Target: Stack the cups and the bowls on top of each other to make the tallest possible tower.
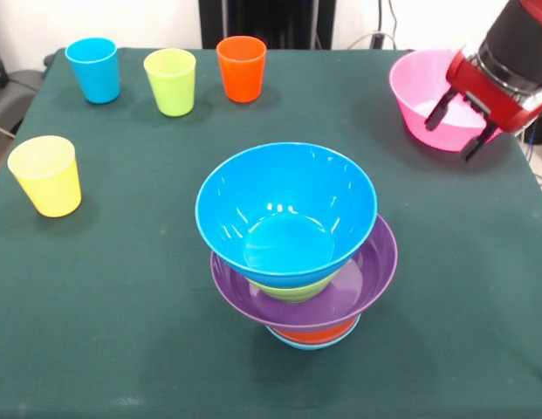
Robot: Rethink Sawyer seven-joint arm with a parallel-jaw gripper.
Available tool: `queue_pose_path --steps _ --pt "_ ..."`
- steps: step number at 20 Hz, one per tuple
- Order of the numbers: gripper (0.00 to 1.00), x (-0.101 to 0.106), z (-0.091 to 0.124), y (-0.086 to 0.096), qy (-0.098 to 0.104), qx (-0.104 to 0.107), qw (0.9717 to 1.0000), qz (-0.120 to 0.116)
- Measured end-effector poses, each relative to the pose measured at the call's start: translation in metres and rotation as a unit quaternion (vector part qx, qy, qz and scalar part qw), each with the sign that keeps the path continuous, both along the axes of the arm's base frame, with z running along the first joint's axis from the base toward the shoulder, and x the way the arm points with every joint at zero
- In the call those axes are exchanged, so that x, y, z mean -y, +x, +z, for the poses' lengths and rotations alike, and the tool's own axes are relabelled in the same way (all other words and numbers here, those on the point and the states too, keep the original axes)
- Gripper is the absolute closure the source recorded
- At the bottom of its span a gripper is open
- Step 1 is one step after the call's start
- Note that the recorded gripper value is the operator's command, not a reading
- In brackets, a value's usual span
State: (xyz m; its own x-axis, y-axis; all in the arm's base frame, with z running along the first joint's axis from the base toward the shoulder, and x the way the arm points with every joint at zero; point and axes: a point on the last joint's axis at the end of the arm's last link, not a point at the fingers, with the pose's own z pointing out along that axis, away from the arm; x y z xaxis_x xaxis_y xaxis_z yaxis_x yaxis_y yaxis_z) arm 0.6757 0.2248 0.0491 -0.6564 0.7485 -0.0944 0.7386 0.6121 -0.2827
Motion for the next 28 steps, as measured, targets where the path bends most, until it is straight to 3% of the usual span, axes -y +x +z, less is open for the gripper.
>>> queue_pose_path --steps 8,14,21,28 --pt "0.0 -0.012 0.042 0.012 0.014 0.025 0.9996 -0.009" --pt "0.0 -0.03 0.055 0.01 0.024 0.033 0.9991 -0.009" --pt "0.0 -0.054 0.042 -0.007 0.041 0.041 0.9983 -0.007" --pt "0.0 -0.062 0.02 -0.018 0.049 0.061 0.997 -0.003"
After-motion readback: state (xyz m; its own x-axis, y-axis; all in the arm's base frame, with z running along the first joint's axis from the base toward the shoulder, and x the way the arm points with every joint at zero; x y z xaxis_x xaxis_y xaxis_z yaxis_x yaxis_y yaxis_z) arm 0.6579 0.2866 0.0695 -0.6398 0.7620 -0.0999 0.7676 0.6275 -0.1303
